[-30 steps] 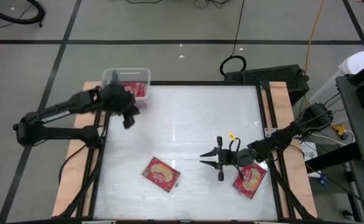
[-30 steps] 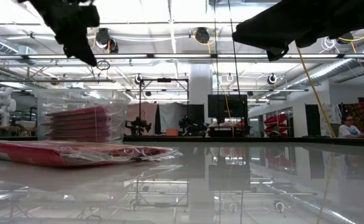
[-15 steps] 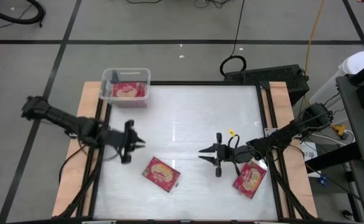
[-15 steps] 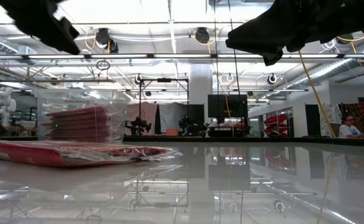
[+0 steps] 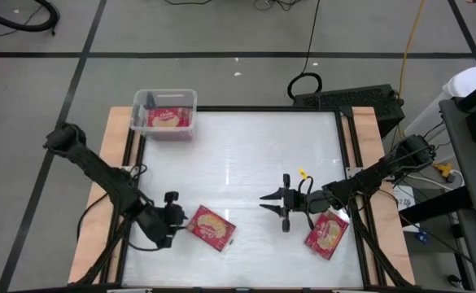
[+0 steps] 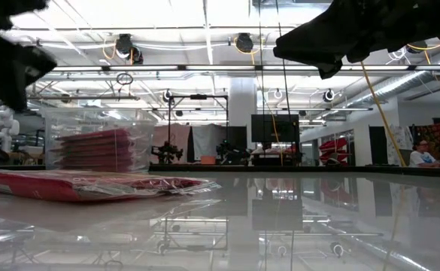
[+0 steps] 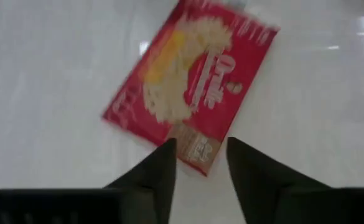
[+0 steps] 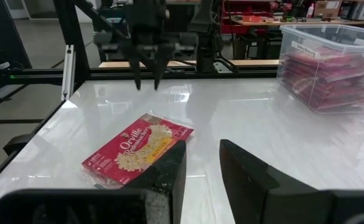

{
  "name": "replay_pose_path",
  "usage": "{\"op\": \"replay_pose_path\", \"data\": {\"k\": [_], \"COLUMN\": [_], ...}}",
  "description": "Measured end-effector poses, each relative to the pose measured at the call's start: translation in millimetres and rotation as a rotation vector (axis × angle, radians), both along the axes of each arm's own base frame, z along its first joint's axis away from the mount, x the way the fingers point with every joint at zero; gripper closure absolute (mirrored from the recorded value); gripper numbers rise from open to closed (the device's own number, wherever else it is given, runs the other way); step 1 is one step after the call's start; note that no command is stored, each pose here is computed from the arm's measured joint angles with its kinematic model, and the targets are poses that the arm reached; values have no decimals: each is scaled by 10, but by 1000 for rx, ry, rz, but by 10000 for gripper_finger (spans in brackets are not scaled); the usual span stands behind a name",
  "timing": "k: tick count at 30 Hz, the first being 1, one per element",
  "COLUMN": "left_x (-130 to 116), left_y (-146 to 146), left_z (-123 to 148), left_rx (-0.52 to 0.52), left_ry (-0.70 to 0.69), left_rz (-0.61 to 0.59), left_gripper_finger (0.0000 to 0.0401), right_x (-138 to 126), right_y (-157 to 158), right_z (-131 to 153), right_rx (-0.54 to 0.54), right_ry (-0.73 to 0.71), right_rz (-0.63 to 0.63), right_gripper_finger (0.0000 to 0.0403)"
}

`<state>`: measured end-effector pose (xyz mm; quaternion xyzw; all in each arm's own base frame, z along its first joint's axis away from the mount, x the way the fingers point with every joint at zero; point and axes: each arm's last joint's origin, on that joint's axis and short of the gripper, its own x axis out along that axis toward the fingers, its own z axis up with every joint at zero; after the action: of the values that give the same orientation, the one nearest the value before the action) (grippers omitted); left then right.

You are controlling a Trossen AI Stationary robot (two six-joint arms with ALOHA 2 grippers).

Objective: Sort popcorn bags into baskets
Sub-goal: Put the red popcorn bag into the transparent container

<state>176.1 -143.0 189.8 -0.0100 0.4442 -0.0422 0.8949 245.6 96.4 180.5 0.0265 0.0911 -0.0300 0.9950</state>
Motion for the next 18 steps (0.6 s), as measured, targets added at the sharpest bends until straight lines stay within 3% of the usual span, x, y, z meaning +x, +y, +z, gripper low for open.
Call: {"op": "replay_pose_path", "data": {"k": [6,10,15,18], "left_x": [45,65,154,206], "left_y": [-79,-107,-160,-154], "left_z": [-284,-459,-608,-660], "left_rx": [-44,-27,-6,8], "left_ry": [131,216,204,184], "left_rz": [168,192,178,211], "left_gripper_finger": [167,123,94,101], "right_x": [0,0,0,0], "right_y": [1,1,1,1], "right_z": [0,0,0,0], "right_rx": [-1,-5,-4,-3], "right_ry": [0,1,1,1], "right_rz": [4,5,5,5], "right_gripper_finger": [310,310,310,310]}}
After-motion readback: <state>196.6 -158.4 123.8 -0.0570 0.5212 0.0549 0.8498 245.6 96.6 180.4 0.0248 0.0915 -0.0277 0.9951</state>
